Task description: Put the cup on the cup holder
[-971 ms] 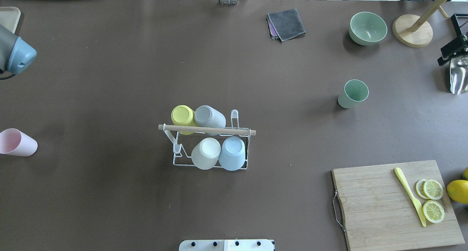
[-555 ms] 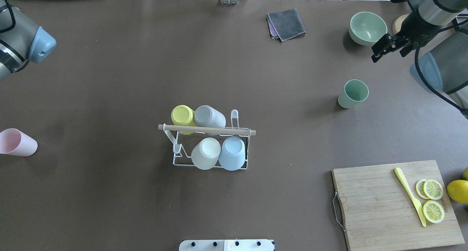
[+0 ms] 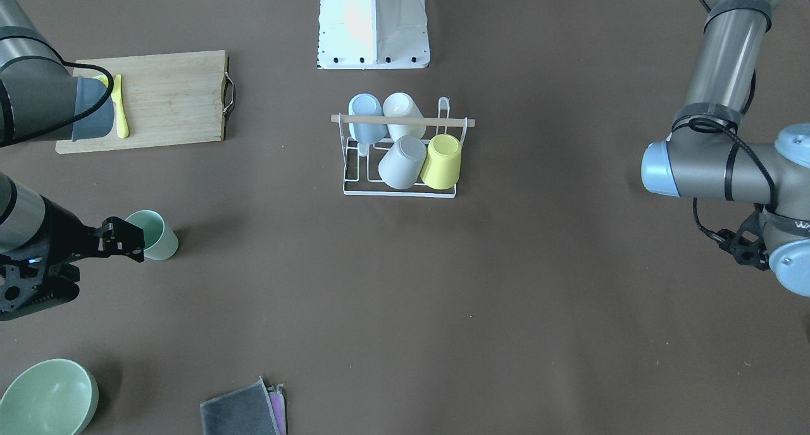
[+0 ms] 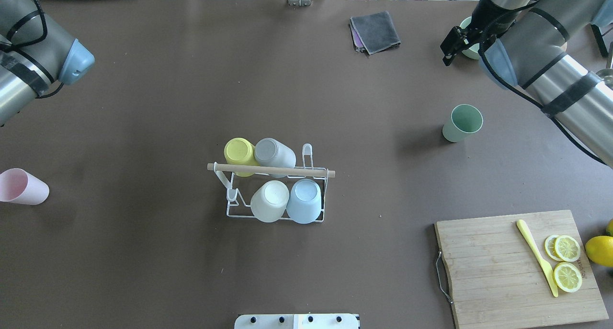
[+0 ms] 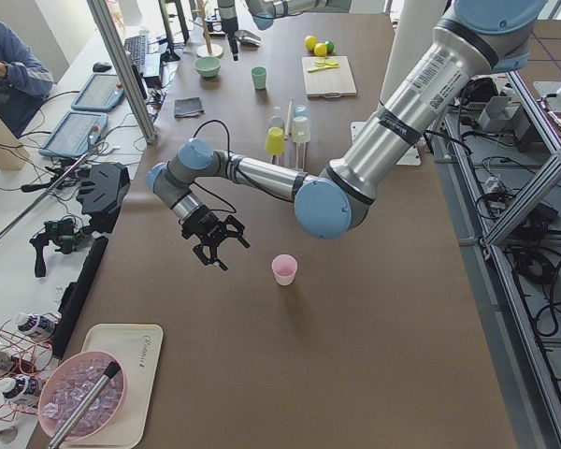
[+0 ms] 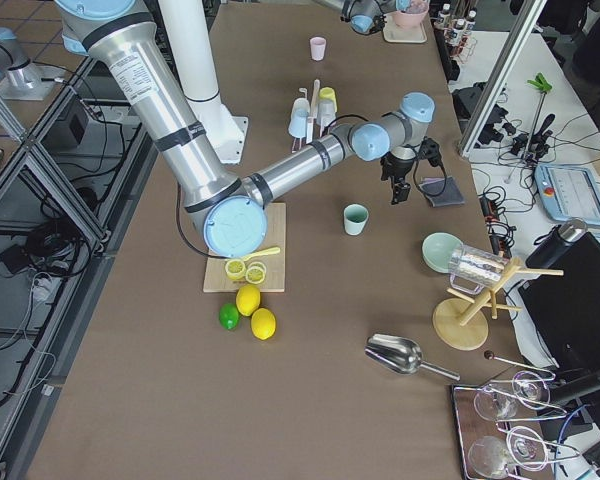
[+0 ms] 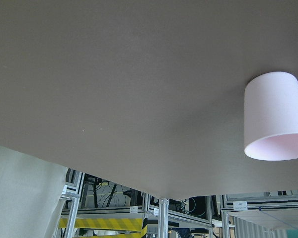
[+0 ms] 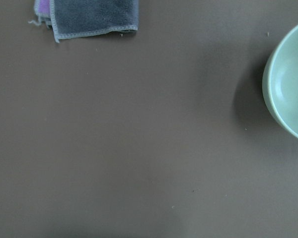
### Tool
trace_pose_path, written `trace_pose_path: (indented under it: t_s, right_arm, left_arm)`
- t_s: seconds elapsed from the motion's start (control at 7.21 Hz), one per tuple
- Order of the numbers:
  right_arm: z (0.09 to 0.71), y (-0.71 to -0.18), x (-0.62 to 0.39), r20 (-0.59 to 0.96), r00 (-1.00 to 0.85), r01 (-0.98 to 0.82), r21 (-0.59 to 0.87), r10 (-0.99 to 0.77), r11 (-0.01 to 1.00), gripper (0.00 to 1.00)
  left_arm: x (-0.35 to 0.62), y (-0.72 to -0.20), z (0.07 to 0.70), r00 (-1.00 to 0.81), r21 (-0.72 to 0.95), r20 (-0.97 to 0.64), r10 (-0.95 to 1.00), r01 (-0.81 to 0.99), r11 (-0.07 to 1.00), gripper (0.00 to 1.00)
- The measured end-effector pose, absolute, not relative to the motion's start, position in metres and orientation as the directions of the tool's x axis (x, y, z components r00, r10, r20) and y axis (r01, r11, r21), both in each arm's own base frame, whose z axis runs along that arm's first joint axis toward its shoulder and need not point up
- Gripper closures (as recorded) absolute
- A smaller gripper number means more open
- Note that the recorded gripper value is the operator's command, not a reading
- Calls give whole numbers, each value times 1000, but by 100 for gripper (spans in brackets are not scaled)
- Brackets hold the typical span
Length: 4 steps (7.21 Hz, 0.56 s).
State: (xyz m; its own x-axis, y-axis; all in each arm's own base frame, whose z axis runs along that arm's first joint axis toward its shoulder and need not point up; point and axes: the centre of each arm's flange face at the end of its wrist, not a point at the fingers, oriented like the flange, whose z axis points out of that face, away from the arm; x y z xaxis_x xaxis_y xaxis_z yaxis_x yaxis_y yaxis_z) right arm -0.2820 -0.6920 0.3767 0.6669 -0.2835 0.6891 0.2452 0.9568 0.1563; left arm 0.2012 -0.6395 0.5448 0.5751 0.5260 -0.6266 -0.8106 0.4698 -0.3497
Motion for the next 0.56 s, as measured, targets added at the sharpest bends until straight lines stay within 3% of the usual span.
trace_pose_path:
  t_s: [0.56]
  right_arm:
    - [395,-765,-339,619,700,447,7,-355,895,0]
  left_arm:
    - [251,-620,562,522,-329,-689,502,-843,426,3]
